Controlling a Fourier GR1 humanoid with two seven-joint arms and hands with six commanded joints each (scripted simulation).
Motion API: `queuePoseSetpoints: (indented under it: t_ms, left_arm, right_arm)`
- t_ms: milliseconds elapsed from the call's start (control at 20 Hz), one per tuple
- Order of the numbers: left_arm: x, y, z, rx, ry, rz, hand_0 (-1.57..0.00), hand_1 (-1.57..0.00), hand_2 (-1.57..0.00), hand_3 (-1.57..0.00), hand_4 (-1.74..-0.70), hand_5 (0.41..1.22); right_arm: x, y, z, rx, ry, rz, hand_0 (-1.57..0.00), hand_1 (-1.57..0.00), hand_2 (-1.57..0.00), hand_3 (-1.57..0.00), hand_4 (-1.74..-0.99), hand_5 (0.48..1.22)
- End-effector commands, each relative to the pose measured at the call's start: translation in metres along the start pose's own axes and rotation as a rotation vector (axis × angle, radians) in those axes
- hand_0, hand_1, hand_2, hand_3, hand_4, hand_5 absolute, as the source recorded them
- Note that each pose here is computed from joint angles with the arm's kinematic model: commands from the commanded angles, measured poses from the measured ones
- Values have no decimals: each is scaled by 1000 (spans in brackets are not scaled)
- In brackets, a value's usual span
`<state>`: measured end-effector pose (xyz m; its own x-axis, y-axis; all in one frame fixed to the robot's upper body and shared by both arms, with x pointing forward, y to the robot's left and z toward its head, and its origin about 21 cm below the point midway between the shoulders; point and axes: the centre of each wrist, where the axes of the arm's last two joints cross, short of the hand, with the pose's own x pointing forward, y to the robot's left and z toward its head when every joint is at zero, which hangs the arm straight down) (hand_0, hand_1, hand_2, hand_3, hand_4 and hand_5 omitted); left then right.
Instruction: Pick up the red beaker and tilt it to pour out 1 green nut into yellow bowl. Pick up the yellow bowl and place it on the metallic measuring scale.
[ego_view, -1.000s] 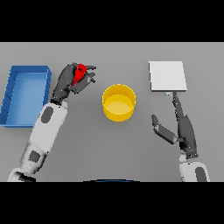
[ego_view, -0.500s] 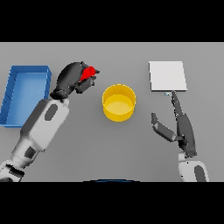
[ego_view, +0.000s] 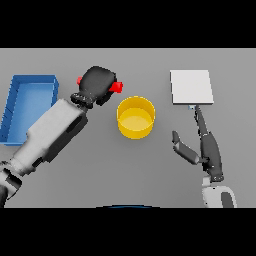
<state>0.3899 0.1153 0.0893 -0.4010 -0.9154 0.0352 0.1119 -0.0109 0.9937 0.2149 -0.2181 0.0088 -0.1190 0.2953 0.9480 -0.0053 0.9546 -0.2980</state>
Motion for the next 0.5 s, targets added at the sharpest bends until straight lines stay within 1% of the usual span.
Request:
queuePoseSetpoints:
  t_ms: [0, 50, 150, 200, 300, 450]
  left_arm:
    - [1, 3, -2, -19, -20, -49, -1571, -1571, -1571, -1571, -1666, 1205]
    - [4, 8, -2, -44, -38, -110, -1571, -1571, -1571, -1470, -1677, 1208]
    - [15, 12, -7, -96, -75, -212, -1571, -1571, -1571, -1327, -1695, 1213]
    - [22, 14, -9, -95, -102, -261, -1571, -1571, -1571, -1277, -1701, 1215]
    - [28, 16, -13, -135, -153, -355, -1571, -1571, -1571, -1383, -1713, 1217]
    - [37, 15, -17, -173, -203, -498, -1571, -1571, -1571, -1475, -1726, 1219]
  right_arm:
    - [0, -2, 1, -1, -6, -6, 1, 1, 1, 1, -1283, 702]
    - [0, -1, 0, -2, -8, -21, 1, 1, 1, 1, -1285, 697]
    - [-1, 0, 0, -12, -6, -40, 1, 1, 1, 1, -1288, 685]
    - [-2, 2, -1, -22, -6, -33, 1, 1, 1, 1, -1292, 678]
    - [-5, -2, 2, -23, 6, -60, 1, 1, 1, 1, -1295, 664]
    - [-3, 1, 2, -23, -8, -77, 1, 1, 1, 1, -1291, 648]
